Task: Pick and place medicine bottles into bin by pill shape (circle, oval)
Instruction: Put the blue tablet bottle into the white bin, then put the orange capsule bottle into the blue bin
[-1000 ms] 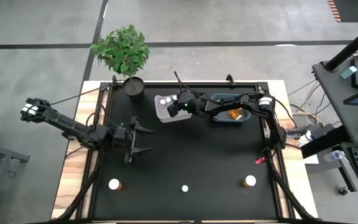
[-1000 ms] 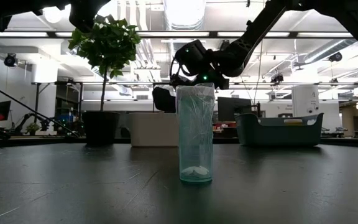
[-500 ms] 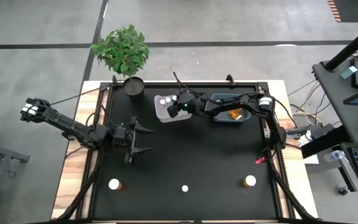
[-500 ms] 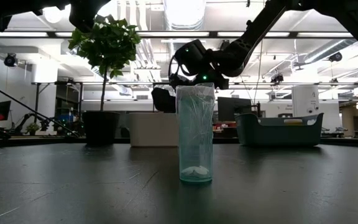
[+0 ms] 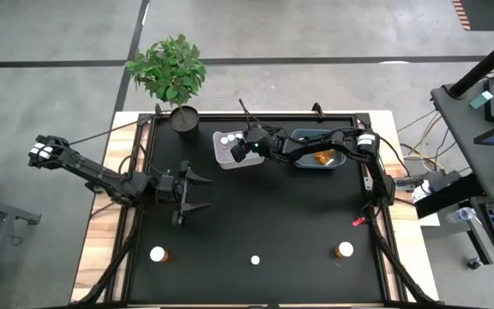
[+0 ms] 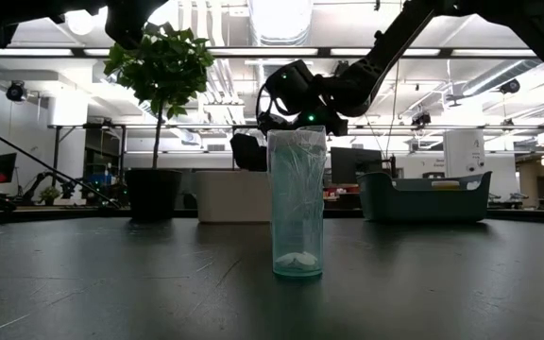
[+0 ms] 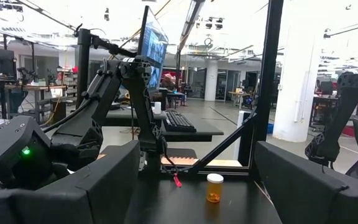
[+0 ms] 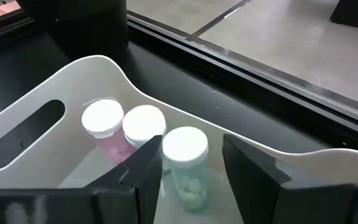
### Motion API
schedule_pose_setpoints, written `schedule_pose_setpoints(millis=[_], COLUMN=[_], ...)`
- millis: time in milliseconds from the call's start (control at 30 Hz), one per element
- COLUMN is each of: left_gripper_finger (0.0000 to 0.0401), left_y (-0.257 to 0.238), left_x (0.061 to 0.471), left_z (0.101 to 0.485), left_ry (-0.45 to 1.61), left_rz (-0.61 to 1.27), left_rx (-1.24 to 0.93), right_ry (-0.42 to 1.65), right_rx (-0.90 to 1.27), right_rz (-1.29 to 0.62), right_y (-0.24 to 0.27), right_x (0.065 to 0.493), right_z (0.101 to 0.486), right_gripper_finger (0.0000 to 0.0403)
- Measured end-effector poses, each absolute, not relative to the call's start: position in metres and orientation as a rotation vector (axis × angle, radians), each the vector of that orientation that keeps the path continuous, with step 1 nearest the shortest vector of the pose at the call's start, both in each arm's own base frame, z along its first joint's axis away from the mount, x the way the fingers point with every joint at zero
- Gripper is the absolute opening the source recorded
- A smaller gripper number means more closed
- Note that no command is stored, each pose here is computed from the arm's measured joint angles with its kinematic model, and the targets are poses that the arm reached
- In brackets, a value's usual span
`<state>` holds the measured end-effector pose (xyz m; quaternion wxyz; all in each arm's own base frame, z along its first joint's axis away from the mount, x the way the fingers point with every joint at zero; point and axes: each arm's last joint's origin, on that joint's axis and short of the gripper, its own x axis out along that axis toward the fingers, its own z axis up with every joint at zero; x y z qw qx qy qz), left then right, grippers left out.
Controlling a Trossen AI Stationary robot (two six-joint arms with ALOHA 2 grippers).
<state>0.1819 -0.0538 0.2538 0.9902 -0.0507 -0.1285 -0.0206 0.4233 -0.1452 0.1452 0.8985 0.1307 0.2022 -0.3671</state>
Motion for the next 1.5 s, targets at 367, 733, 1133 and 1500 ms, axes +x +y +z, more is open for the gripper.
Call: schedule_pose_setpoints(millis=[367, 733, 1133, 1500], left_gripper_finger=[0.0302, 0.0302, 0.0302, 0.0302], left_y=[-0.054, -0.054, -0.054, -0.055], left_x=[0.182, 0.182, 0.182, 0.184], left_z=[0.254, 0.254, 0.253, 0.251], left_ry=[-0.258, -0.256, -0.248, -0.236], left_rz=[-0.041, -0.042, -0.042, -0.045], left_rx=[-0.102, -0.103, -0.102, -0.113], right_ry=[0.432, 0.519, 0.715, 0.76], right_rx=[0.266, 0.204, 0.162, 0.075], right_rz=[-0.758, -0.687, -0.581, -0.47], right_y=[-0.143, -0.109, -0.049, -0.015], right_x=[0.421, 0.401, 0.359, 0.35], right_z=[0.151, 0.214, 0.263, 0.269], right_gripper_finger=[0.0196, 0.019, 0.0176, 0.0167])
